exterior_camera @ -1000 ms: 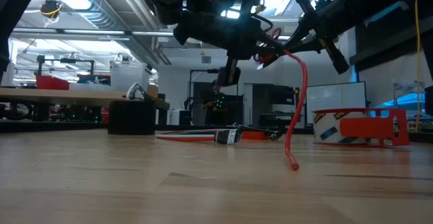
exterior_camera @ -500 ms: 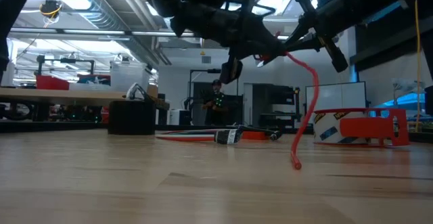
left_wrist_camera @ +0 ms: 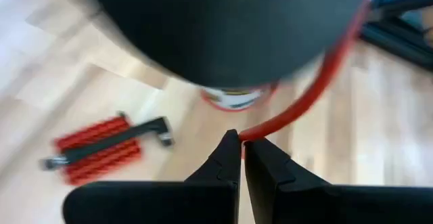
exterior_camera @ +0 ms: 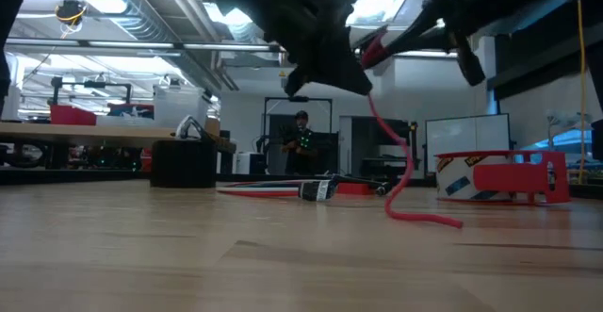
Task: Coil cords
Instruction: Coil the red wire onto the spool
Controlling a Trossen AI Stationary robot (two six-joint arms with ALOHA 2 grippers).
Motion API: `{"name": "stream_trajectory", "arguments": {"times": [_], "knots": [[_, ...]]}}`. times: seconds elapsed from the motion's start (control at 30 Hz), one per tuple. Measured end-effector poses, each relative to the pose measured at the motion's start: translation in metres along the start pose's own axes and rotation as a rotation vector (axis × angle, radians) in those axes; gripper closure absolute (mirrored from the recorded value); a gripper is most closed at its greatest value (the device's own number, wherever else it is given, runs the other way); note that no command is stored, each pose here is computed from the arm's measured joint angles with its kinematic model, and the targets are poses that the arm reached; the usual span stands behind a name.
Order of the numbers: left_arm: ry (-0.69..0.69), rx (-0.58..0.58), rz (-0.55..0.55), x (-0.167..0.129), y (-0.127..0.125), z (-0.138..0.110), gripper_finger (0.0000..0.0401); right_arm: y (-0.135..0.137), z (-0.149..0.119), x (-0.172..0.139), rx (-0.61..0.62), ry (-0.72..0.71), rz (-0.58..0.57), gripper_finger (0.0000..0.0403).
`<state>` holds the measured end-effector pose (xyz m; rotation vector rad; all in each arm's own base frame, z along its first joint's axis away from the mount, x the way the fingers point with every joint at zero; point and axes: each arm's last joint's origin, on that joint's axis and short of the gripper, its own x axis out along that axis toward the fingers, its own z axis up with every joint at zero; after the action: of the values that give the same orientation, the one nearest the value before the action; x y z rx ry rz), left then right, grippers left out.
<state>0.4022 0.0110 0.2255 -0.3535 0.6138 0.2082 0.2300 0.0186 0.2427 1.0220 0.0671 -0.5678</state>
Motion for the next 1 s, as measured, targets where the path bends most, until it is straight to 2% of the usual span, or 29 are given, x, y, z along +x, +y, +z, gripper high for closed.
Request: {"name": "stream_trajectory", "arguments": {"times": [0.17,0.37,0.8,0.9,1.0], "knots": [[0.049,0.071,0.102,-0.002,-0.004,-0.01,0.04,0.0,-0.008,-0.014,-0.05,0.086,0.006,0.04],[0.063,0.052,0.108,-0.003,-0.007,-0.013,0.04,-0.001,-0.017,-0.031,-0.056,0.145,-0.011,0.04],[0.067,0.05,0.11,-0.001,-0.006,-0.015,0.0401,-0.011,-0.013,-0.079,-0.106,0.053,-0.057,0.04],[0.053,0.047,0.103,-0.002,-0.007,-0.013,0.0401,-0.024,-0.019,-0.081,-0.098,0.025,-0.067,0.04],[0.072,0.052,0.103,-0.002,-0.008,-0.015,0.0401,-0.041,-0.025,-0.082,-0.023,-0.008,-0.068,0.04]]}}
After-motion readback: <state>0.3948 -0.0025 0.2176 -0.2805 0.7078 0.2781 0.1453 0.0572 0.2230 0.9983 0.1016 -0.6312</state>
